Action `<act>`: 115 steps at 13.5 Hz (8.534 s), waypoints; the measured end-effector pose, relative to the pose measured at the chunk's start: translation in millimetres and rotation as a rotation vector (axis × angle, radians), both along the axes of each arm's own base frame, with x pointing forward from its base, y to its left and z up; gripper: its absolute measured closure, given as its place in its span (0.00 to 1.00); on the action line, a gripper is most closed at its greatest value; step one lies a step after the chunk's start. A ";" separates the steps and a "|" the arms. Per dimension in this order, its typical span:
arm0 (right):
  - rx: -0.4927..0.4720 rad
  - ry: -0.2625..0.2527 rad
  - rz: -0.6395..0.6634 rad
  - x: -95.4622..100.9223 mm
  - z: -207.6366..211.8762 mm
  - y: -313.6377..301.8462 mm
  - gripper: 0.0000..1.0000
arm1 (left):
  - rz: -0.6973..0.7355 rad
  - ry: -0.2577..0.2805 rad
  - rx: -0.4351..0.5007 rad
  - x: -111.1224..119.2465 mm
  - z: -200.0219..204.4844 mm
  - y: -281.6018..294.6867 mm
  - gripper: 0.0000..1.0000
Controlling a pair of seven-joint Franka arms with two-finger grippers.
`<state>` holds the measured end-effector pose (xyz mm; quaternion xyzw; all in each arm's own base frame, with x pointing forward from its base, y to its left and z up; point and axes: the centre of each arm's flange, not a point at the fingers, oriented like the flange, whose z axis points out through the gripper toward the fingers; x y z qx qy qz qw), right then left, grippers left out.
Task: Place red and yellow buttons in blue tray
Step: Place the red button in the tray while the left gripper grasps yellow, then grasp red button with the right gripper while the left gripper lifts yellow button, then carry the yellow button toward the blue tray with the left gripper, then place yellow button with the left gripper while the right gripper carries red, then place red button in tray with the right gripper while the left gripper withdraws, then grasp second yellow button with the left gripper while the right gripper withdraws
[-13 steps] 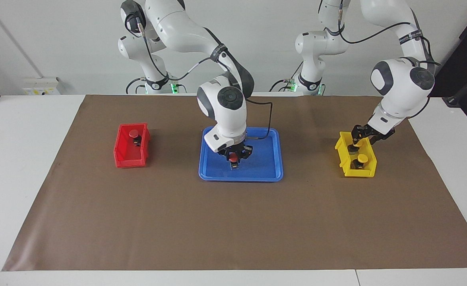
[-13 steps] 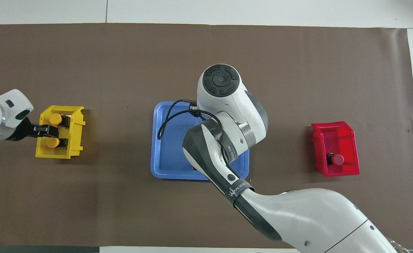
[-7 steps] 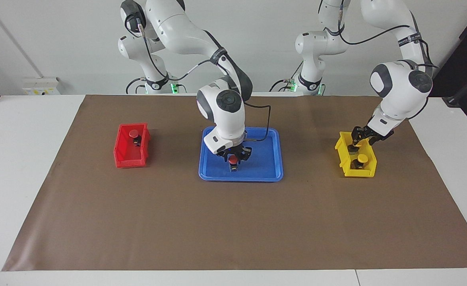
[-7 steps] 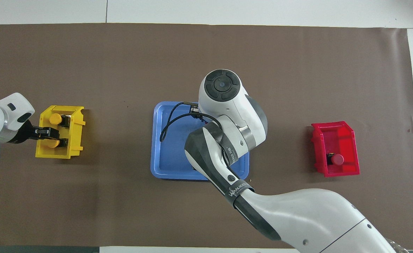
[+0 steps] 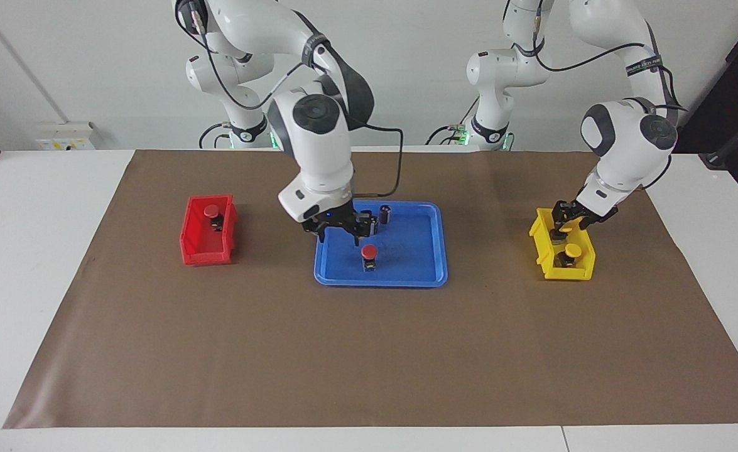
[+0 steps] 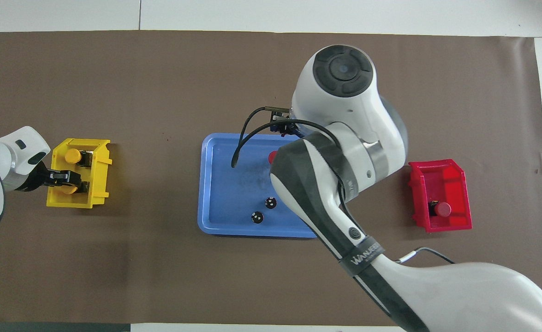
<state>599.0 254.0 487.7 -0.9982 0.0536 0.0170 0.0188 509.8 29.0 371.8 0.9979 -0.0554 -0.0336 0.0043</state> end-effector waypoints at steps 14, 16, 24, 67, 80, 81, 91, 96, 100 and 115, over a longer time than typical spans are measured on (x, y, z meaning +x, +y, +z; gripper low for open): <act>0.023 0.016 0.221 -128.6 -87.4 -287.8 0.25 | -0.008 0.013 -0.001 -3.8 -5.6 -4.3 0.32; 0.020 0.007 0.215 -133.5 -102.4 -290.2 0.26 | -0.009 0.014 -0.001 -4.4 -5.9 -4.7 0.32; 0.025 0.026 0.286 -147.3 -130.2 -287.2 0.30 | -0.011 0.010 -0.001 -5.5 -5.7 -5.7 0.59; 0.054 0.017 0.094 -24.0 58.8 -90.5 0.59 | 0.399 -0.028 -0.012 3.2 0.7 -436.3 0.59; 0.055 0.003 0.056 -15.5 -8.4 -19.3 0.59 | 0.415 -0.038 -0.021 7.9 19.0 -427.2 0.32; 0.054 0.006 0.055 -16.5 -14.8 -19.5 0.59 | 0.425 -0.034 -0.017 9.0 30.8 -418.8 0.30; 0.038 0.024 0.129 -21.4 -89.5 33.7 0.59 | 0.200 0.032 0.040 74.5 88.0 -200.1 0.00; 0.026 0.034 0.158 -23.4 -120.7 52.8 0.59 | 0.127 0.034 0.025 93.3 86.4 -111.1 0.00; 0.002 0.027 0.169 -21.0 -130.2 51.1 0.59 | 0.095 -0.019 0.009 103.7 83.1 -49.3 0.00; -0.017 0.000 0.044 -4.3 44.0 -73.9 0.00 | 0.078 -0.084 -0.001 54.3 9.8 -16.4 0.26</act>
